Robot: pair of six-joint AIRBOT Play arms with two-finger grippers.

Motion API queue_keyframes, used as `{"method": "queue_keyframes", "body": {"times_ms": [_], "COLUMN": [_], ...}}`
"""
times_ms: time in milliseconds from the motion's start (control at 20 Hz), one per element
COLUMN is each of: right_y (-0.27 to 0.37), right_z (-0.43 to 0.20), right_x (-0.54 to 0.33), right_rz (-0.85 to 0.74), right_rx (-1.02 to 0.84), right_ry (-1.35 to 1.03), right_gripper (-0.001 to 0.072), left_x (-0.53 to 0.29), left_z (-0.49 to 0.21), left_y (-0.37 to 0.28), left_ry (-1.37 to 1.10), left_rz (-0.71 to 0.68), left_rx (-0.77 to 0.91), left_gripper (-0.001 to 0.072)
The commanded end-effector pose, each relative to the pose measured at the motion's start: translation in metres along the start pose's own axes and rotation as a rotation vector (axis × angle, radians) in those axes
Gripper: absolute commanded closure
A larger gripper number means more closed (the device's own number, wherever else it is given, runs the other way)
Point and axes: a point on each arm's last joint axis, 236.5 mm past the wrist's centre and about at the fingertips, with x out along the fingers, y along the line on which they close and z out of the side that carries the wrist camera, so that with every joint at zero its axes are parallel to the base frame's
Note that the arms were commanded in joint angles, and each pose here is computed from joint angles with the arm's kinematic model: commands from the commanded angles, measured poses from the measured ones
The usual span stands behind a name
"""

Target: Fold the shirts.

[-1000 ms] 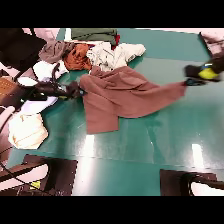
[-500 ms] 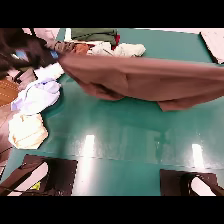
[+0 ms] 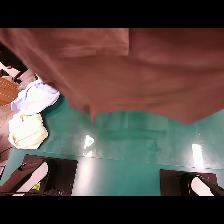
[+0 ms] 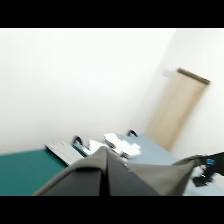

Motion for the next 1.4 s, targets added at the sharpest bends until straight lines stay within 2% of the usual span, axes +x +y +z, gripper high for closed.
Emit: {"method": "queue_keyframes", "body": {"times_ms": [0, 150, 300, 400, 500, 600, 800, 1100, 1200, 1350], "right_y": [-0.005, -0.026, -0.026, -0.03, -0.037, -0.039, -0.043, -0.052, -0.051, -0.051], "right_z": [0.032, 0.002, -0.081, -0.135, -0.193, -0.244, -0.305, -0.318, -0.329, -0.346], "right_x": [0.002, 0.081, 0.179, 0.234, 0.283, 0.323, 0.369, 0.382, 0.369, 0.345], "right_rz": [-0.02, -0.021, 0.033, -0.003, -0.04, -0.028, -0.018, -0.026, -0.026, -0.029], "right_rx": [-0.02, 0.041, 0.051, 0.009, -0.021, 0.023, 0.059, 0.079, 0.078, 0.075], "right_ry": [-0.116, 0.007, 0.307, 0.468, 0.608, 0.717, 0.831, 0.842, 0.911, 1.039], "right_gripper": [0.0681, 0.0681, 0.0681, 0.068, 0.068, 0.068, 0.0679, 0.0679, 0.0679, 0.0679], "left_x": [-0.013, 0.001, 0.016, 0.032, 0.041, 0.043, 0.039, 0.045, 0.039, 0.004], "left_z": [0.011, -0.074, -0.195, -0.29, -0.372, -0.426, -0.476, -0.476, -0.485, -0.512], "left_y": [0.013, 0.106, 0.209, 0.262, 0.297, 0.327, 0.368, 0.378, 0.365, 0.343], "left_ry": [0.002, 0.291, 0.517, 0.597, 0.682, 0.77, 0.832, 0.806, 0.859, 1.068], "left_rz": [0.168, 0.268, 0.332, 0.384, 0.419, 0.43, 0.458, 0.443, 0.401, 0.346], "left_rx": [0.145, -0.003, -0.195, -0.304, -0.338, -0.325, -0.279, -0.216, -0.239, -0.254], "left_gripper": [0.0686, 0.0686, 0.0686, 0.0686, 0.0686, 0.0685, 0.0685, 0.0684, 0.0684, 0.0685]}}
